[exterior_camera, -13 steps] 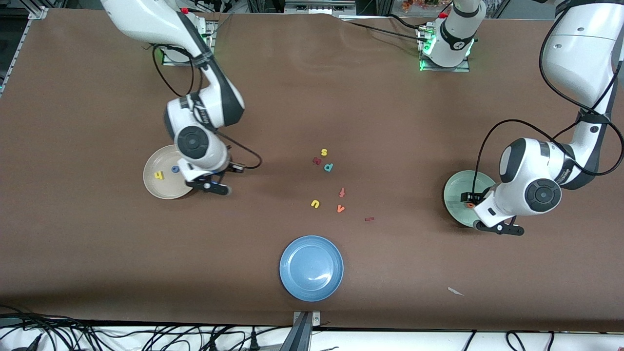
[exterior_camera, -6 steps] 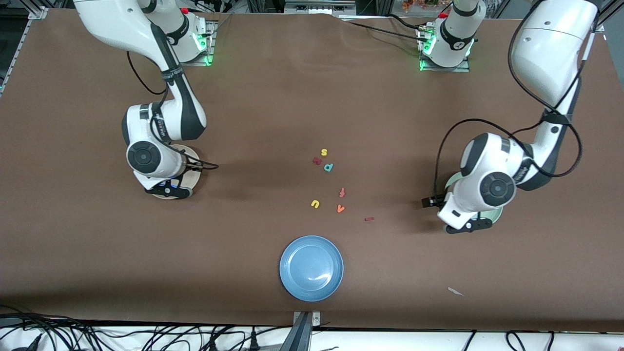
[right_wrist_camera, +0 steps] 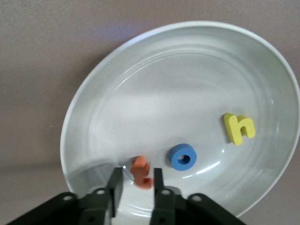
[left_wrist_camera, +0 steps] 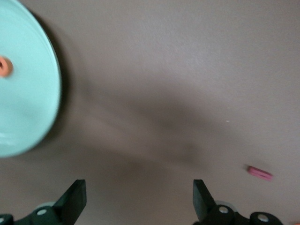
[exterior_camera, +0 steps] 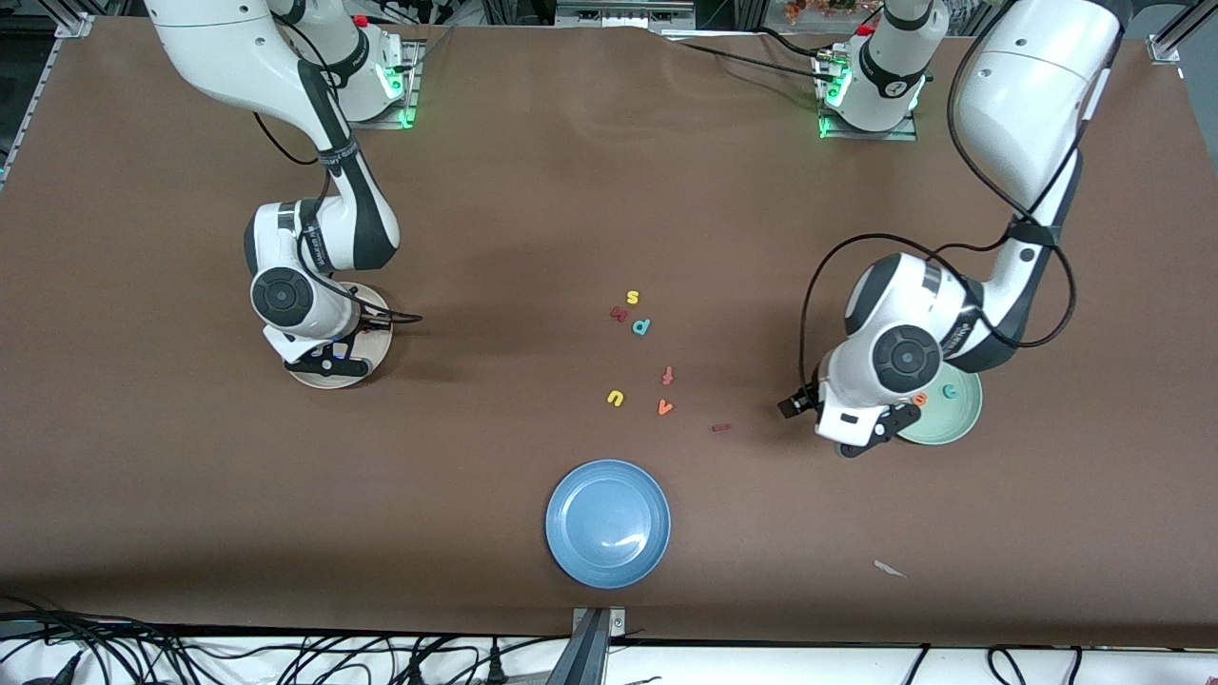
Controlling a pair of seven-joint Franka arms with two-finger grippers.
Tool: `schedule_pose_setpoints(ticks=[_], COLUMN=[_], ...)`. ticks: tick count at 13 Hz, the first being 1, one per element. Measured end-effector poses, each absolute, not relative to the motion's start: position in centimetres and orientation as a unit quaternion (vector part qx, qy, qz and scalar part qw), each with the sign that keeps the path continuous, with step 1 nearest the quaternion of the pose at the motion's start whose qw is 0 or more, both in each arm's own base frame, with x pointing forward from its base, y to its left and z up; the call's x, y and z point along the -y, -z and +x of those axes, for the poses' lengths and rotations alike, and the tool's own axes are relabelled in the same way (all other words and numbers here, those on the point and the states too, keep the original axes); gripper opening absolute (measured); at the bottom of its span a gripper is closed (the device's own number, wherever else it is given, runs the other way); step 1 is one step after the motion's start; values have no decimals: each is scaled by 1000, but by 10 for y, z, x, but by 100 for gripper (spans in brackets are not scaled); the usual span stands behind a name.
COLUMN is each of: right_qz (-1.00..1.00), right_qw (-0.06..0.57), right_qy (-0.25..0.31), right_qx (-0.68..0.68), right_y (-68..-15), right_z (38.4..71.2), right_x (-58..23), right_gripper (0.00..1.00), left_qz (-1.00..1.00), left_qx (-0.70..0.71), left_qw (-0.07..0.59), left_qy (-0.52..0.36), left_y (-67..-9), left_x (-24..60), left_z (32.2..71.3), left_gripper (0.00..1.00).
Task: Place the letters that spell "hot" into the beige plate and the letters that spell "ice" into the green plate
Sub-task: 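Return the right arm to rest while the left gripper reaches pink f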
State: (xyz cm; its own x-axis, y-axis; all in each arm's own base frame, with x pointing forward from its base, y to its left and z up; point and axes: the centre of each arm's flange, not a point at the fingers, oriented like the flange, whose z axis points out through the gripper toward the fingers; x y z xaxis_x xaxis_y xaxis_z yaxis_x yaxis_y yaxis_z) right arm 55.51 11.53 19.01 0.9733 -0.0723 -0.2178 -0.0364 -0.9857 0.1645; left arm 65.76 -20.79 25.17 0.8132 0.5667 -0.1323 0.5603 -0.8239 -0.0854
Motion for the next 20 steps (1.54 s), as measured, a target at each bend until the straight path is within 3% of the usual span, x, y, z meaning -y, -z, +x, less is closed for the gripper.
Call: schedule_pose_setpoints(ticks=[4,6,11,15,20], right_qz=[993,994,993,996,996], right_qw=[71,65,55,-5,-9], right_qy=[92,83,100,92,85], right_qx=[24,21,10,15,6], right_y=[-211,-241,-356,-455,-469], right_z=[566,579,625,648,650], right_x=[-120,-122,-101,-82,-94], right_gripper=[85,100,100,100,100], left_qz=[-912,-887,-814,-786,-764], left_qx=[400,454,576,614,645], left_qw=[-8,-13,-42,-52,-28], left_qy=[-91,-84,-64,-44,-16], left_y=[-259,-259,-235,-213,-192], left_x=[235,248,273,276,298], left_z=[662,667,675,679,670], left_gripper=[100,100,100,100,100])
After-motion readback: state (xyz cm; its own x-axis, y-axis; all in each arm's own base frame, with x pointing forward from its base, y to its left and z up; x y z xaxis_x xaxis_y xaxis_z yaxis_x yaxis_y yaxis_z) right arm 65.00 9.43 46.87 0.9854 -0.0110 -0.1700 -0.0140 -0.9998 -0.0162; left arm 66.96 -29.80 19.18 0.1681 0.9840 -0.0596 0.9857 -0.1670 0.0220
